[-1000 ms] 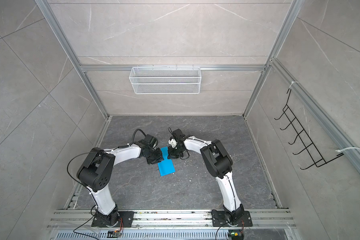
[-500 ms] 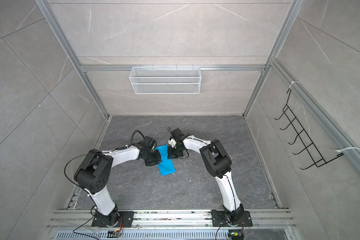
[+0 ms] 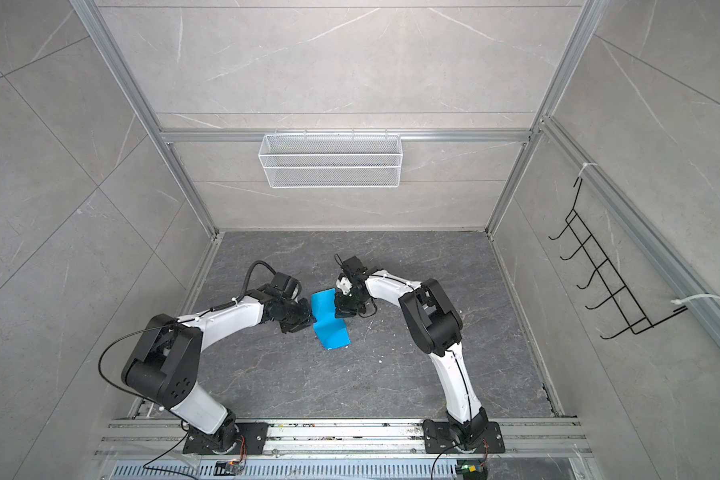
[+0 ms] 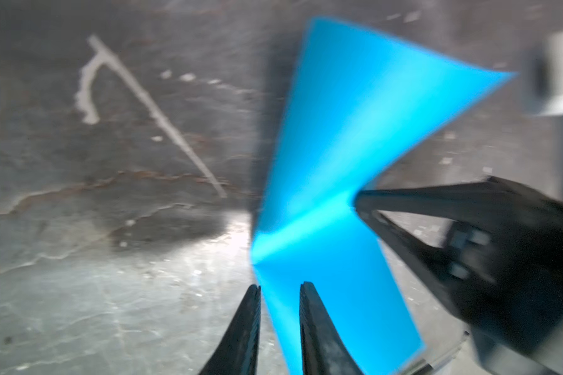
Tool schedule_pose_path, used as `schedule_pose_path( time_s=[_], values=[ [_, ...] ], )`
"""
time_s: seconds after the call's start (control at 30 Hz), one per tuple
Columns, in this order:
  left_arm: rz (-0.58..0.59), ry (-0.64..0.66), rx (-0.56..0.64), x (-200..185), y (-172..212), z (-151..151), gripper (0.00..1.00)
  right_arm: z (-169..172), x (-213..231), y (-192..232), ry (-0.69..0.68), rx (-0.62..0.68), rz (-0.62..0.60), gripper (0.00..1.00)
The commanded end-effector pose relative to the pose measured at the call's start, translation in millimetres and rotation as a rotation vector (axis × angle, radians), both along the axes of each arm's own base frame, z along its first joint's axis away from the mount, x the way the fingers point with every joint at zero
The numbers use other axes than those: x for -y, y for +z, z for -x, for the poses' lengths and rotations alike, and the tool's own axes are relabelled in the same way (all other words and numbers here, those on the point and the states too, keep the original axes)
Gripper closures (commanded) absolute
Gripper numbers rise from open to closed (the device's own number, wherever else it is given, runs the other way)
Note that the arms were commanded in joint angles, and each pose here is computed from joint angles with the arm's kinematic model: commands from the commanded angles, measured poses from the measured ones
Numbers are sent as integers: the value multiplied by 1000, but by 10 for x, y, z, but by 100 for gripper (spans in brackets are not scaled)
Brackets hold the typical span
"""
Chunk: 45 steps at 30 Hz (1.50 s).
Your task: Fold a paper plane with a square sheet of paper (pick it up from the middle)
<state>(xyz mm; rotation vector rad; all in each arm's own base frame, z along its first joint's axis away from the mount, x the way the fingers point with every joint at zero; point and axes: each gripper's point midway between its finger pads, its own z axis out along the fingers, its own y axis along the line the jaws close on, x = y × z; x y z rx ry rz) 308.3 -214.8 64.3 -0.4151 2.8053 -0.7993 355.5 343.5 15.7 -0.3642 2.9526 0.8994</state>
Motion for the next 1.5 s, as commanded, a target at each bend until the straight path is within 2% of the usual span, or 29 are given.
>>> schedule_pose_path(
  time_s=[0.0, 0.27, 0.4, 0.8, 1.0, 1.23, 1.33, 1.47],
  values=[
    [126, -22, 38, 247, 163, -27, 74, 224, 310, -566, -12, -100, 194, 94],
    [90, -11, -82, 275, -209, 93, 76, 238, 312, -563, -9, -106, 194, 94],
    [35, -12, -147, 184, -356, 231, 76, 240, 318, -578, -9, -110, 200, 93],
    [-37, 8, -249, -50, -611, 593, 75, 258, 346, -613, -7, -117, 215, 94],
    [-51, -4, -197, -101, -385, 583, 75, 266, 353, -621, -7, -120, 219, 94],
    [45, -17, -76, 123, 8, 414, 74, 265, 354, -634, -12, -123, 219, 94],
    [109, -23, -76, 278, 3, 358, 74, 269, 355, -639, -13, -125, 219, 94],
    [92, -42, -111, 348, -114, 391, 74, 274, 362, -641, -14, -127, 222, 94]
  ],
)
